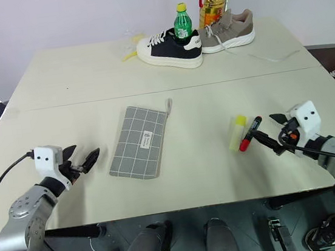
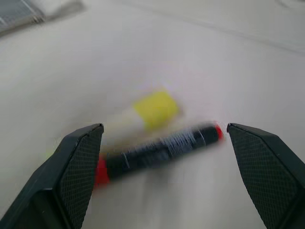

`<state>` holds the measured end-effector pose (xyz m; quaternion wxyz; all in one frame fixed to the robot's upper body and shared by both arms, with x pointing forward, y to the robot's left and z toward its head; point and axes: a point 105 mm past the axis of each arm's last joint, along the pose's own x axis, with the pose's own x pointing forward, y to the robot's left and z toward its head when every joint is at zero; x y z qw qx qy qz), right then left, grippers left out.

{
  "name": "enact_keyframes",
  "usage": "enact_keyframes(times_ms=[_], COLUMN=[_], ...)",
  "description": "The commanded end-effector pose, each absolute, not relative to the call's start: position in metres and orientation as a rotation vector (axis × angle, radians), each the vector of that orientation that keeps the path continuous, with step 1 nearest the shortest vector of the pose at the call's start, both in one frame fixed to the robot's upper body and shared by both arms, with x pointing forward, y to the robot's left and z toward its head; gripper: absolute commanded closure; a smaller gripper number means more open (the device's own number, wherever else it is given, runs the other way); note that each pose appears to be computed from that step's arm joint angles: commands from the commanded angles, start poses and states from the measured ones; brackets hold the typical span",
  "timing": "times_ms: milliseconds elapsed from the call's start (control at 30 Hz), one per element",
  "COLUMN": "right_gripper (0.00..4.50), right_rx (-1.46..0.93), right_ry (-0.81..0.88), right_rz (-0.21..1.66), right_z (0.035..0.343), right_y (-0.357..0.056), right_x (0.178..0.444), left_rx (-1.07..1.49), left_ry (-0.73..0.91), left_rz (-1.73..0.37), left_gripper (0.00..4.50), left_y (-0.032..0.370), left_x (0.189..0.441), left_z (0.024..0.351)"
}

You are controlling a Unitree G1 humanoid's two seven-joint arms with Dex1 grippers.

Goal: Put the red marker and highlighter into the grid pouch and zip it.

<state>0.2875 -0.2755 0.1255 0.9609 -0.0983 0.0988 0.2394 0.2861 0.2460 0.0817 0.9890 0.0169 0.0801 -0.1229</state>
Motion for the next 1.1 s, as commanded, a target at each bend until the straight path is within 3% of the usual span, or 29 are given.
enact_keyframes(times_ms=[33, 133, 200, 333, 467, 733, 1100], right_gripper=[0.19, 0.19, 0.72, 2.51, 4.45, 4.45, 4.45], right_rx=[-0.206, -0.188, -0.172, -0.188, -0.212, -0.282, -0.303], right_ry=[0.084, -0.002, -0.019, -0.004, 0.033, 0.104, 0.168], right_rz=[0.589, 0.689, 0.699, 0.837, 0.982, 0.954, 0.938], right_z=[0.150, 0.163, 0.165, 0.154, 0.132, 0.101, 0.086], right_y=[-0.237, -0.196, -0.178, -0.123, -0.061, -0.019, 0.002], right_x=[0.301, 0.316, 0.328, 0.335, 0.333, 0.354, 0.362], left_rx=[0.060, 0.070, 0.088, 0.122, 0.148, 0.405, 0.648], left_ry=[0.075, 0.047, 0.041, 0.007, 0.006, 0.159, 0.138], left_rz=[-0.197, -0.177, -0.180, -0.209, -0.337, -0.620, -0.626], left_gripper=[0.12, 0.12, 0.08, 0.08, 0.00, 0.00, 0.00], left_y=[0.253, 0.251, 0.247, 0.236, 0.220, 0.178, 0.146], left_x=[0.281, 0.273, 0.270, 0.264, 0.240, 0.201, 0.228], left_z=[0.101, 0.102, 0.101, 0.106, 0.109, 0.087, 0.075])
